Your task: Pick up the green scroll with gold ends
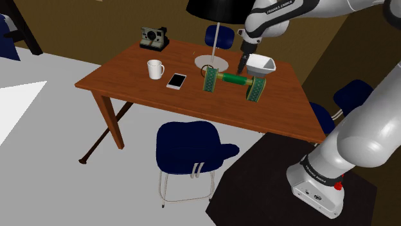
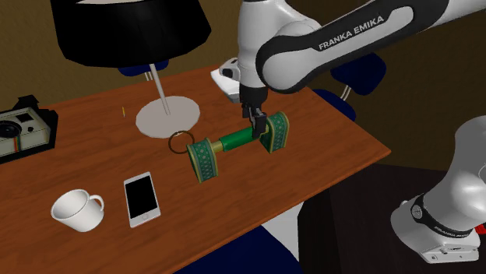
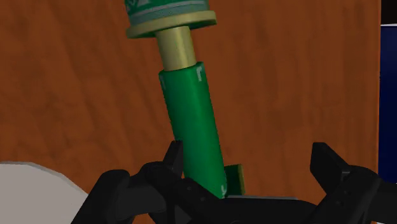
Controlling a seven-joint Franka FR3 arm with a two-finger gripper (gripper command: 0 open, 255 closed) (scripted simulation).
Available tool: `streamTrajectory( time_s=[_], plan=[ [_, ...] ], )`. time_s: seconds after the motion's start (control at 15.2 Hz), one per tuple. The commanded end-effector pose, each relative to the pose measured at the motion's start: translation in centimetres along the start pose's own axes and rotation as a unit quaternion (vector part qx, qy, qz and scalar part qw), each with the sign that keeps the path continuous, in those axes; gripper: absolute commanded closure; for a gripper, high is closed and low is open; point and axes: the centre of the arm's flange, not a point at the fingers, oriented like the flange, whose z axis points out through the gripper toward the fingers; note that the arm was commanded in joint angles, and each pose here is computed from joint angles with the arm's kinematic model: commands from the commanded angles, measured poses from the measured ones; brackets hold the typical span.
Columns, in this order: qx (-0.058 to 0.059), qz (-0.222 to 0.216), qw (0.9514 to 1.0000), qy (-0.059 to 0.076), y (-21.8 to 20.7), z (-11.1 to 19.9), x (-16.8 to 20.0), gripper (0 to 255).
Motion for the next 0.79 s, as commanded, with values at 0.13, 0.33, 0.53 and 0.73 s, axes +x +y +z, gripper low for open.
streamTrajectory(
  time_s=[0.13,0.33,0.53,0.73],
  plan=[
    [0.003,-0.044,0.999,-0.009,3.3,3.7,2.8,0],
    [0.004,-0.057,0.9983,-0.012,4.1,5.5,3.7,0],
    [0.004,-0.057,0.9983,-0.012,4.1,7.0,3.6,0],
    [0.004,-0.057,0.9983,-0.012,4.1,8.9,3.6,0]
  ],
)
